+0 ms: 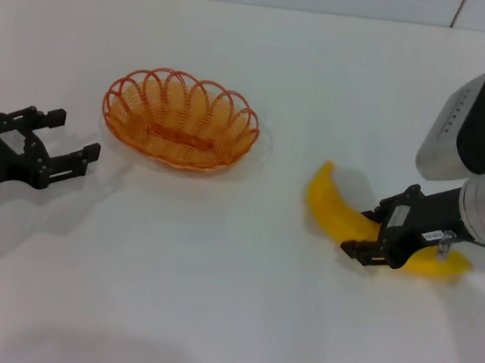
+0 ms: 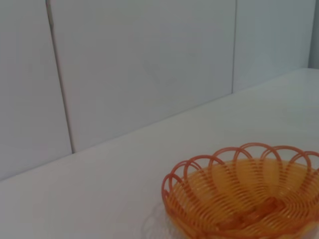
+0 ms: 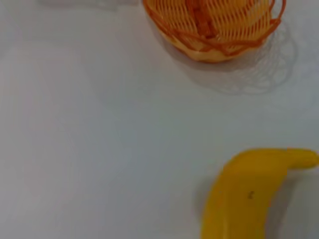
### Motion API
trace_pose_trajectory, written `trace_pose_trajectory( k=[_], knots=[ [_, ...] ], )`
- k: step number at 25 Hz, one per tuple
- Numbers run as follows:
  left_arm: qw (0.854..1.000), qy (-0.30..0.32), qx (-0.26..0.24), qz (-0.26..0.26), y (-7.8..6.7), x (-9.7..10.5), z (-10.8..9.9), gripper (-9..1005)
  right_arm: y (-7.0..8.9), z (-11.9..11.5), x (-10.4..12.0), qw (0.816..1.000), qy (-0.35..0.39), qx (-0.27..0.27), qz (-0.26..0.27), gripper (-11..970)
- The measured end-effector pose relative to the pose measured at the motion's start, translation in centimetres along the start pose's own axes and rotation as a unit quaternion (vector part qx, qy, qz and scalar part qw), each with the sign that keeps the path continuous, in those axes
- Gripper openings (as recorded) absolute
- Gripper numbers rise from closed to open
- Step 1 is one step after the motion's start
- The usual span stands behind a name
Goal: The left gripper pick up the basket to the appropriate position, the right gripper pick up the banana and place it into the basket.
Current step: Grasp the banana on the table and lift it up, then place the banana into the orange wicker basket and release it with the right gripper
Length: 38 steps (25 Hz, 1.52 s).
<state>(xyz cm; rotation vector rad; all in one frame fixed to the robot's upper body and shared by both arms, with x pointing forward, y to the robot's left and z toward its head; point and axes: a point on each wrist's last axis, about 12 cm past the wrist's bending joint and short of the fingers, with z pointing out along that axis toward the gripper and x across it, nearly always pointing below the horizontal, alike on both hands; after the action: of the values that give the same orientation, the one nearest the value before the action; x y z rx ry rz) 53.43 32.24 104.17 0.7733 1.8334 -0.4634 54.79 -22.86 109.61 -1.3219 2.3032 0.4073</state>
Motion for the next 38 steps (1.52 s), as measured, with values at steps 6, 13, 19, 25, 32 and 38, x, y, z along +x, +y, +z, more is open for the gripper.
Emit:
trace_pose_trajectory(
  k=[6,13,19,25,32,38],
  knots=[
    [1.000,0.000,-0.001,0.000,0.0,0.0,-0.1,771,0.0,-0.5,-0.6,1.000,-0.022,-0.002,-0.001,578],
    [1.000,0.001,-0.003,-0.003,0.0,0.3,-0.2,771,0.6,-1.9,-2.4,0.994,-0.104,-0.008,-0.046,495],
    [1.000,0.002,-0.004,-0.003,-0.1,0.4,-0.2,771,1.1,-1.8,-4.2,0.979,-0.179,-0.020,-0.090,502],
    [1.000,0.006,-0.006,-0.001,-0.1,0.4,-0.1,771,1.3,-0.8,-6.3,0.972,-0.207,-0.005,-0.115,509],
    [1.000,0.010,-0.005,-0.001,-0.3,0.7,0.2,771,2.0,1.8,-9.2,0.968,-0.197,0.006,-0.152,517],
    [1.000,0.009,-0.003,0.002,-0.3,0.5,0.4,771,2.7,3.0,-11.6,0.961,-0.213,0.021,-0.177,524]
  ],
)
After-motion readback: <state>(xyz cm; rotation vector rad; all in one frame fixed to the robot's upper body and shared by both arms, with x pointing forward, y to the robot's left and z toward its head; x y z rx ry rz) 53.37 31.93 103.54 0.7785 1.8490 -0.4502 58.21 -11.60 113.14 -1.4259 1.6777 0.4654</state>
